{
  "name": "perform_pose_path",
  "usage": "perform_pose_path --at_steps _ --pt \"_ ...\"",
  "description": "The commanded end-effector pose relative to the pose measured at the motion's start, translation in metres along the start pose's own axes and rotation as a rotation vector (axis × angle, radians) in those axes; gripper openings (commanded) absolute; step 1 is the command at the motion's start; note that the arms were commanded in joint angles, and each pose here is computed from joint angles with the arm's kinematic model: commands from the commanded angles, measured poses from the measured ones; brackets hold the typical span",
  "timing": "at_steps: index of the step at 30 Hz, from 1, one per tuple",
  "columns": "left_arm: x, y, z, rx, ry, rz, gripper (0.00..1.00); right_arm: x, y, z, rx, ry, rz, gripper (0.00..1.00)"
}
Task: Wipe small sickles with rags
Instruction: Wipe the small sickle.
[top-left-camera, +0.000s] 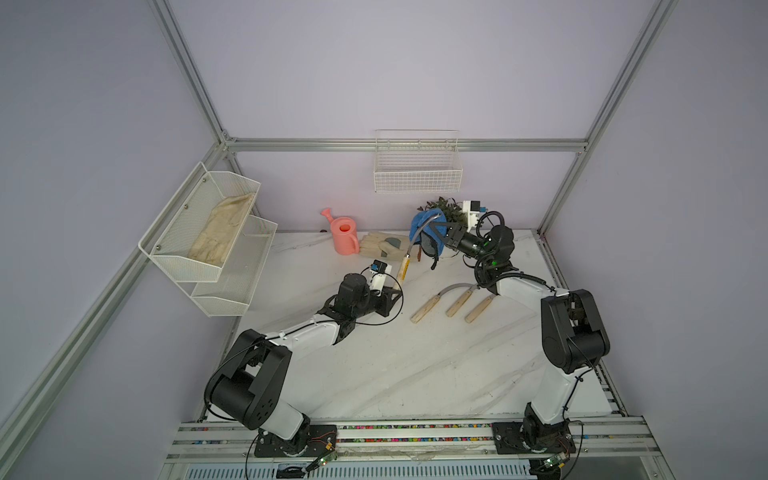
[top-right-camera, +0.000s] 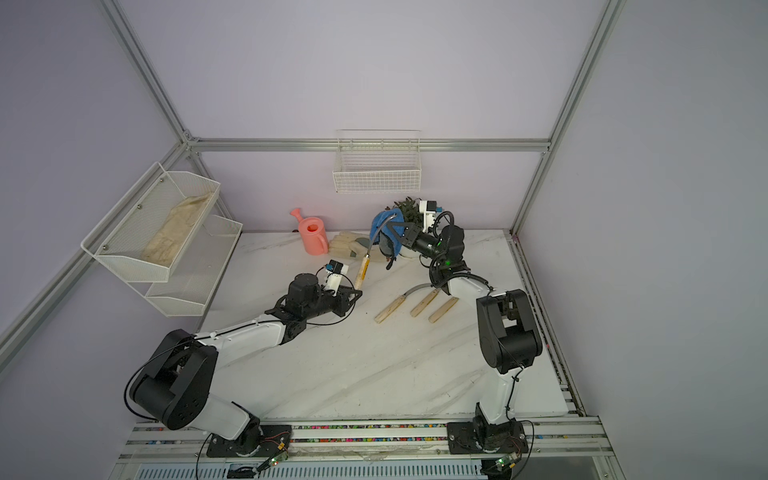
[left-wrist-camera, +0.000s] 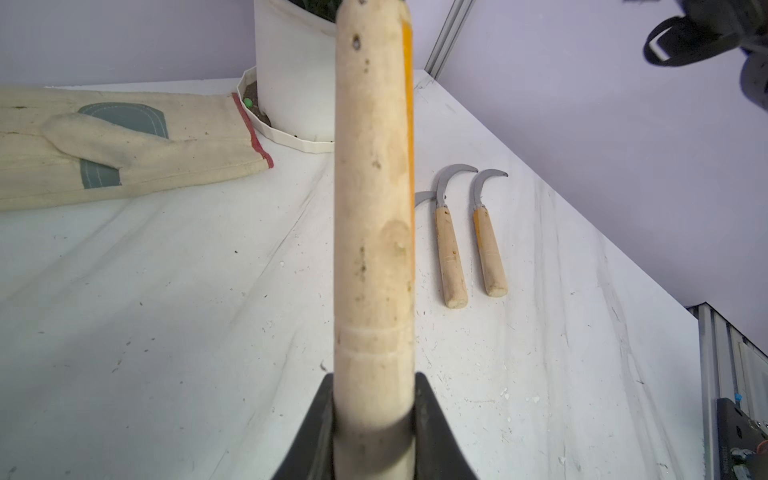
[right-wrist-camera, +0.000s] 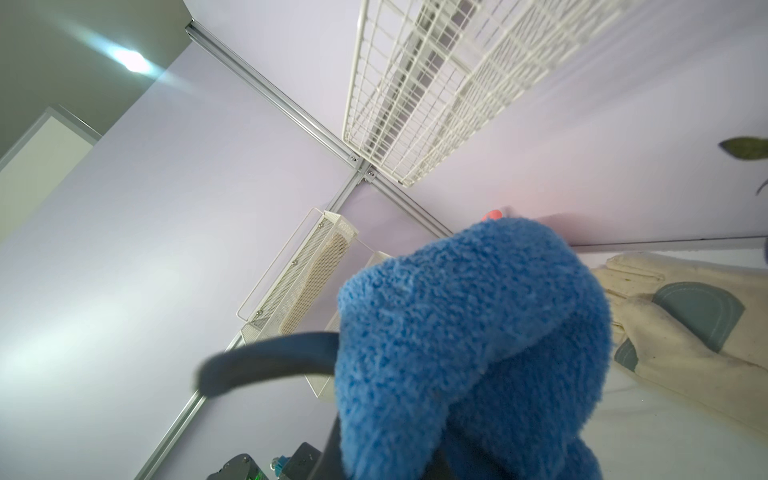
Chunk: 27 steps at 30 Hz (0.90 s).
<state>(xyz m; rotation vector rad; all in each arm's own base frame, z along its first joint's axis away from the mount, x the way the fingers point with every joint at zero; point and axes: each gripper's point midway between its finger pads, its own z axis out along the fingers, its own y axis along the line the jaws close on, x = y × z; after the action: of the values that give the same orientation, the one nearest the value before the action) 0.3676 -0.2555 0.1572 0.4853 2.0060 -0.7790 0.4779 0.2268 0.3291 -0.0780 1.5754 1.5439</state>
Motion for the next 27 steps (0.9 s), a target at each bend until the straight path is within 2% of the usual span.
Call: perform_pose_path --at_steps 1,6,13,16,22,27 --pt "-0.008 -0.001 0.003 -0.013 0.002 0.022 0.00 -0.025 0.078 -0.016 -0.144 -0.047 -0.124 0.00" --pt "-0.008 -0.008 0.003 0.015 0.005 0.024 0.00 -0.020 0.076 -0.025 -0.095 -0.063 -0.158 0.00" --pt "-0.009 -0.019 0.000 0.060 -0.006 0.022 0.00 -0.005 0.045 -0.018 -0.066 -0.020 -0.112 0.00" --pt "-0.011 -0.017 -0.003 0.057 -0.022 -0.005 0.00 -0.009 0.049 -0.023 -0.047 -0.048 -0.140 0.00" --pt "-0.022 -0.002 -0.018 0.093 -0.085 -0.140 0.00 -0.031 0.032 -0.057 0.158 -0.167 -0.193 0.00" --pt "-0.028 -0.011 -0.030 0.170 -0.128 -0.140 0.00 -0.028 -0.002 -0.073 0.240 -0.194 -0.150 0.00"
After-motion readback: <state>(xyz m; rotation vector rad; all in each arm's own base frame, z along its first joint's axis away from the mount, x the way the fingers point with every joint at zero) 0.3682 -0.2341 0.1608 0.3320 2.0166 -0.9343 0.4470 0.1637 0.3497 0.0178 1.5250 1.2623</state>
